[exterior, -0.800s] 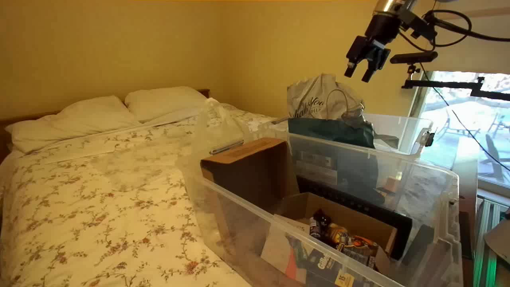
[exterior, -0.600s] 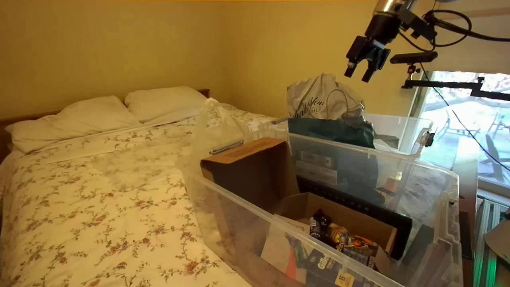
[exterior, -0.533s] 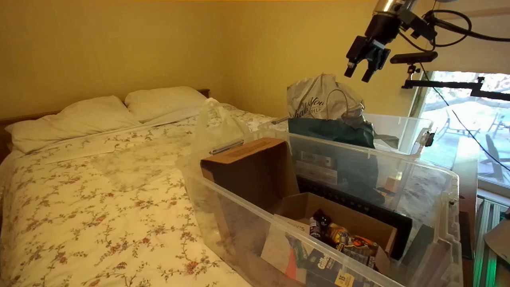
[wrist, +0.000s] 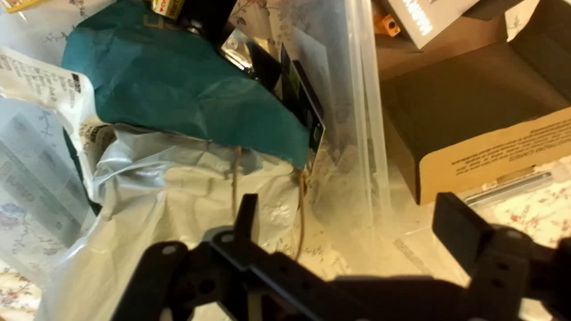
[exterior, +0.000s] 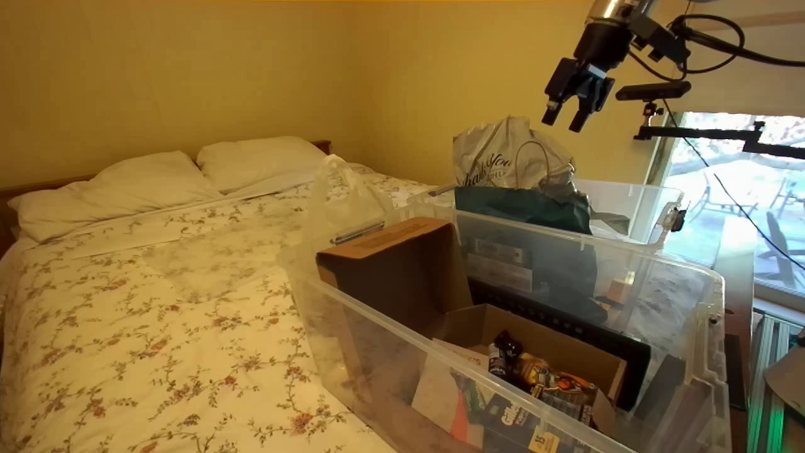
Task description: Move the black object from the basket on the left to the basket on the right
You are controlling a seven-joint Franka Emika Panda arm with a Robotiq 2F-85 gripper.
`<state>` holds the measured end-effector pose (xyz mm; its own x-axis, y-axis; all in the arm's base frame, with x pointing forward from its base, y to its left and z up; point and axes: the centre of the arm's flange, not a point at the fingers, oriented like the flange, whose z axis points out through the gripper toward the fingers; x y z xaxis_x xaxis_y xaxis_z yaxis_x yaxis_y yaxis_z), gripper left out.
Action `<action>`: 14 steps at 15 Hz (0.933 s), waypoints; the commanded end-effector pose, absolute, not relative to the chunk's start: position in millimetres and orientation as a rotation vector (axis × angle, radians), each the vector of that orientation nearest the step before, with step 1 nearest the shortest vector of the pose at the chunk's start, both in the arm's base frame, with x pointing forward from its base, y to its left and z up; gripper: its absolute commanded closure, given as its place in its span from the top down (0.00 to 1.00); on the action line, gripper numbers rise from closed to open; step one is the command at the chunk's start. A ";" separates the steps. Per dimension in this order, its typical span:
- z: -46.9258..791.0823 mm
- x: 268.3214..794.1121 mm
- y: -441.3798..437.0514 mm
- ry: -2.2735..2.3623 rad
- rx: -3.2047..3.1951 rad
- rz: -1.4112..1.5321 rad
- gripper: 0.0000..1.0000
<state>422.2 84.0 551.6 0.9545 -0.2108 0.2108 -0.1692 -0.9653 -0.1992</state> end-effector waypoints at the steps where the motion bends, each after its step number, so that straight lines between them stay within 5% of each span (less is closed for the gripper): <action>1: 536.8 385.9 171.3 0.132 -2.941 -0.213 1.00; 6: 511.1 364.2 267.3 -0.058 -3.033 -0.026 1.00; 14: 489.5 351.2 298.3 -0.078 -3.079 -0.013 1.00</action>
<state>355.7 265.2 502.3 0.9984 0.0442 0.0348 0.0476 -0.9935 -0.1036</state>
